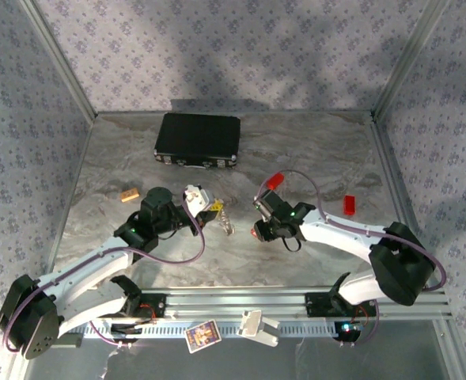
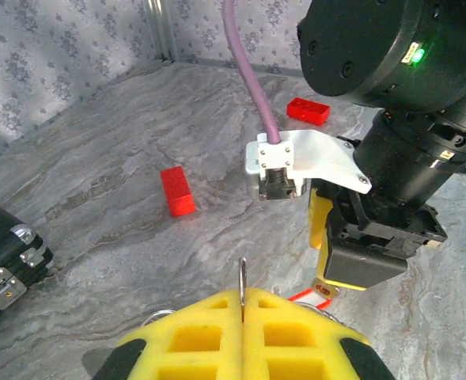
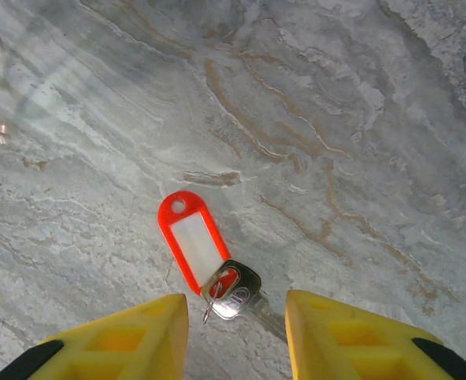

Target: Put the keys on the keyring

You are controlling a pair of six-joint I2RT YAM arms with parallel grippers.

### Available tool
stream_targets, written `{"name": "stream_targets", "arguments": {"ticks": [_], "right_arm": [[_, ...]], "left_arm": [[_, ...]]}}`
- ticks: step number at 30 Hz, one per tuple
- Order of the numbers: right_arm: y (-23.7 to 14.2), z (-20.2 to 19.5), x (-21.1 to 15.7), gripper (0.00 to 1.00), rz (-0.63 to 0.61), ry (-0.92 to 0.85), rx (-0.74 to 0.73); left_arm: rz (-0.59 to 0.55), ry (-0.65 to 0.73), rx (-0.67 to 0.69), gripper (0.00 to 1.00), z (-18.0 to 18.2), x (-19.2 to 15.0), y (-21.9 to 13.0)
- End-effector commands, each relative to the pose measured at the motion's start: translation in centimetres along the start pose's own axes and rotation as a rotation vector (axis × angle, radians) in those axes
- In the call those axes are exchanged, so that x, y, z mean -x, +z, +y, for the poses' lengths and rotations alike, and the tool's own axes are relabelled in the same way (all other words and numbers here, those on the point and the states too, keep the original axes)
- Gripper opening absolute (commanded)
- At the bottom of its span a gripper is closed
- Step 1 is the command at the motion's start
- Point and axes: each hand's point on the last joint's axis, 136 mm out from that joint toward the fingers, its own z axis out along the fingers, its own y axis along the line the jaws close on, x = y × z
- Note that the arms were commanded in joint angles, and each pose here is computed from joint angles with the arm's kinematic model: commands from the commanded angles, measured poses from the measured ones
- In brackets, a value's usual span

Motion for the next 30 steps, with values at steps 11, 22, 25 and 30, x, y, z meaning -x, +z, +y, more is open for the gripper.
{"name": "stream_targets", "arguments": {"ticks": [11, 22, 25, 30], "right_arm": [[1.9, 0.6, -2.0, 0.29, 0.120, 0.059, 0.000], [2.0, 1.3, -1.6, 0.31, 0.113, 0.047, 0.016], [1.6, 1.1, -1.1, 0.37, 0.092, 0.044, -0.005], [1.9, 0.7, -0.9, 0.37, 0.098, 0.048, -0.034]], "left_arm": [[-0.077, 0.057, 0.006, 0.00, 0.1, 3.1, -0.2], [-0.077, 0.068, 0.006, 0.00, 0.0, 3.1, -0.2], [-0.079, 0.069, 0.005, 0.00, -0.1, 3.1, -0.2], [-0.079, 0.070, 0.004, 0.00, -0.1, 3.1, -0.2]]}}
